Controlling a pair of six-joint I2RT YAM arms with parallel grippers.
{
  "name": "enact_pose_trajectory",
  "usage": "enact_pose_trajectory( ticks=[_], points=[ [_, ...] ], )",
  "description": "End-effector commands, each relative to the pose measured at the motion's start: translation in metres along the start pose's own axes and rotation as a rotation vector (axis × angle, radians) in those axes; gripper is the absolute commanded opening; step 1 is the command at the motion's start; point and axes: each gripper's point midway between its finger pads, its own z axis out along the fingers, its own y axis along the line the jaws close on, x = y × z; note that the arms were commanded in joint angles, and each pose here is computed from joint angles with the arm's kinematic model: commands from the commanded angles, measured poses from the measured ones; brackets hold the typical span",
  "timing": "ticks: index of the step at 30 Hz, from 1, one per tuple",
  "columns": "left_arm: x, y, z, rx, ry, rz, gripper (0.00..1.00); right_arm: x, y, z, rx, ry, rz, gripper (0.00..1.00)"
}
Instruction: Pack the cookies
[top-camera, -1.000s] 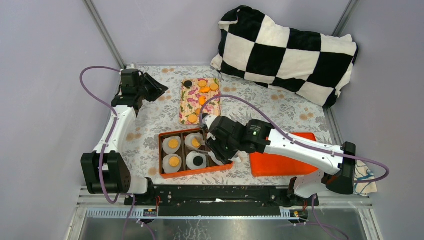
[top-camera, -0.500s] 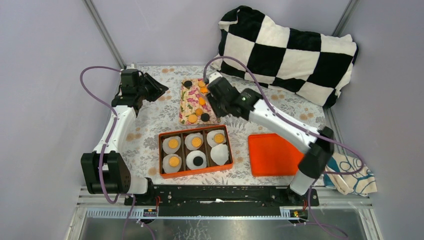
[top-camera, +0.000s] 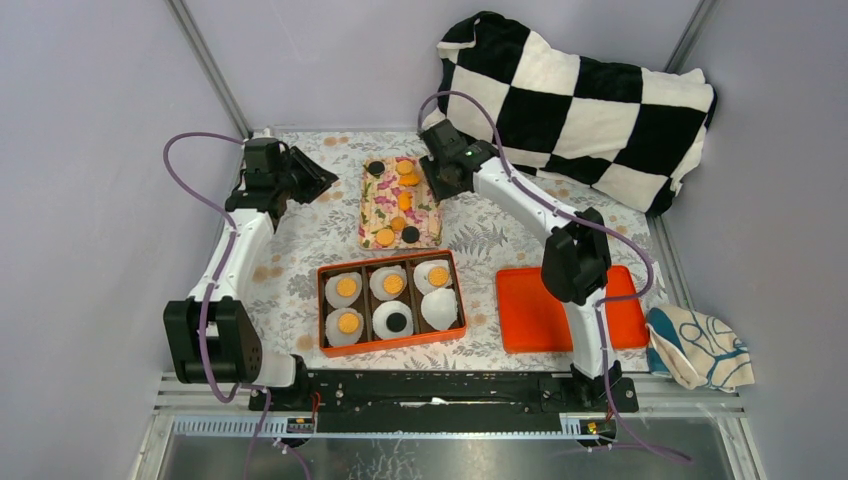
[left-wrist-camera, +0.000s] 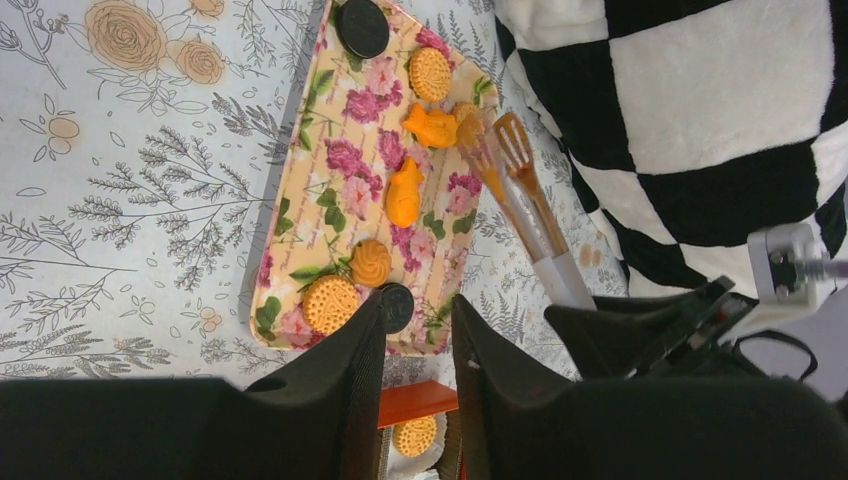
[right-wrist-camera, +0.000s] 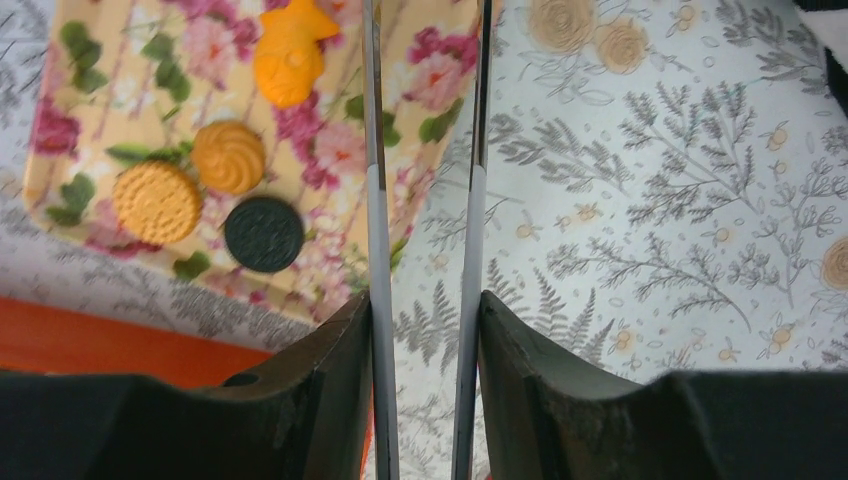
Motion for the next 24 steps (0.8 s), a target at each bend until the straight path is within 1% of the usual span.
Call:
enact_pose_trajectory(
  ticks=[1, 6, 11, 15, 18, 24],
  points=[
    [-0.005, -0.012, 0.007, 0.046, -0.013, 0.036, 0.35, -0.036, -0.017, 0.006, -0.032, -0.076, 0.027, 0.45],
    [-0.003, -0.012, 0.010, 0.045, -0.006, 0.038, 0.34, -0.039, -0.014, 0.027, -0.070, -0.061, 0.035, 0.45],
    [-0.003, -0.010, 0.010, 0.037, -0.008, 0.040, 0.35, -0.027, -0.003, 0.041, -0.129, -0.016, 0.056, 0.45],
    [-0.002, -0.008, 0.011, 0.030, -0.004, 0.038, 0.35, -0.016, 0.010, 0.033, -0.207, 0.004, 0.078, 0.45],
    [-0.001, -0.008, 0.011, 0.028, -0.002, 0.039, 0.35, 0.000, 0.013, 0.024, -0.230, 0.030, 0.094, 0.45],
    [0.003, -0.006, 0.008, 0.033, 0.005, 0.034, 0.35, 0.024, 0.003, 0.004, -0.197, 0.066, 0.104, 0.47]
  ],
)
